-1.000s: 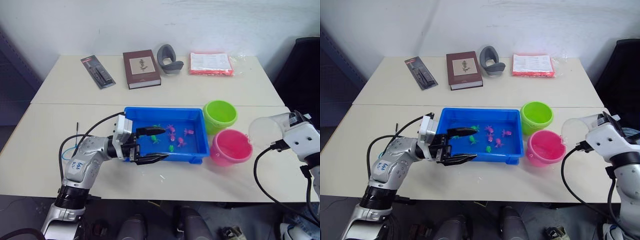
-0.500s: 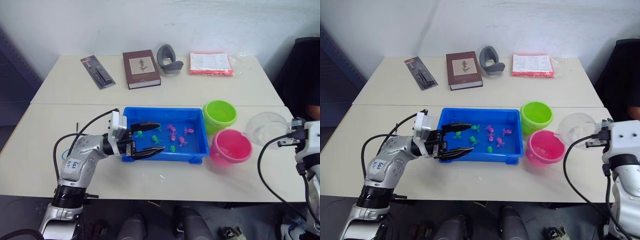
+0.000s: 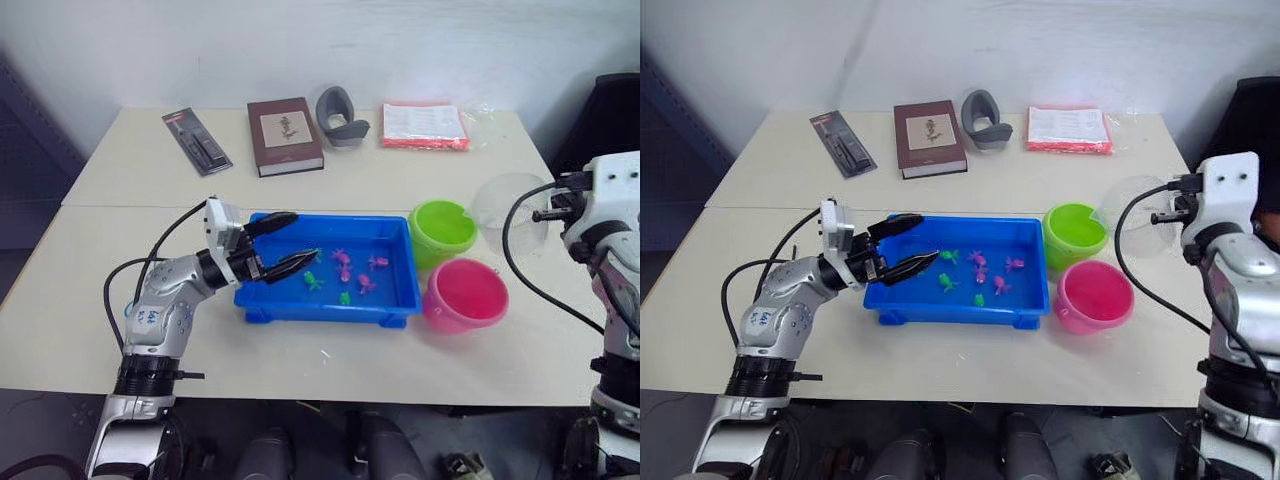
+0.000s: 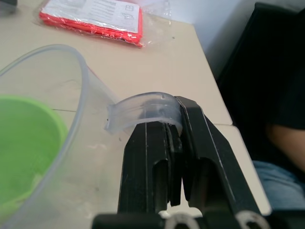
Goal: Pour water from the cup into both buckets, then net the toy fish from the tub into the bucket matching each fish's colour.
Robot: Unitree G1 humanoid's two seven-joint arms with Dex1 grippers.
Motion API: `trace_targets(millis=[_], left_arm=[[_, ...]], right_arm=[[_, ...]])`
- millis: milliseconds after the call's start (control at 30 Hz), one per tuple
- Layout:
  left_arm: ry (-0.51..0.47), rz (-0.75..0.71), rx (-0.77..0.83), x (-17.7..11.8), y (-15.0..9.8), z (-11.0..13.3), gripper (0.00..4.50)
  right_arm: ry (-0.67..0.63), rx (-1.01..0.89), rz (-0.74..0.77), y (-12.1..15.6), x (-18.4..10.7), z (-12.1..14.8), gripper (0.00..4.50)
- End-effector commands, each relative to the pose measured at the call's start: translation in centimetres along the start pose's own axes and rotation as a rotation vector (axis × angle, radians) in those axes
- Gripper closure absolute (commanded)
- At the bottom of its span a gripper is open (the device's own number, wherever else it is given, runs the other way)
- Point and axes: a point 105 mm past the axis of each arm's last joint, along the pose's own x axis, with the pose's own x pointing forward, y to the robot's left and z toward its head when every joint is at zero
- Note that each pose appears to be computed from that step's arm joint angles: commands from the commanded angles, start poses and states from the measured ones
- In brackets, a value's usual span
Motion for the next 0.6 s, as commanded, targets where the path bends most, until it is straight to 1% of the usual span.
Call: trace_targets(millis=[33,233,367,433,600], left_arm=[[-0.026,0.000,0.039,0.3,0.1,1.0,0.00],[-0.015,-0.015,0.049,0.4,-0.5,0.7,0.00],[-0.007,-0.046,0.063,0.6,-1.0,0.6,0.00],[-0.012,-0.056,0.070,0.8,-1.1,0.7,0.00],[-0.015,-0.069,0.073,1.0,-1.3,0.7,0.00]], right_arm=[[-0.103,-0.163,-0.054,-0.6,0.4,2.7,4.49],[-0.176,-0.372,-0.059,0.6,1.1,3.8,4.49],[-0.244,-0.509,-0.091,0.9,1.3,4.5,4.49],[-0.306,-0.615,-0.118,1.2,1.2,5.1,4.49],[-0.372,-0.752,-0.122,2.3,1.1,5.0,4.49]])
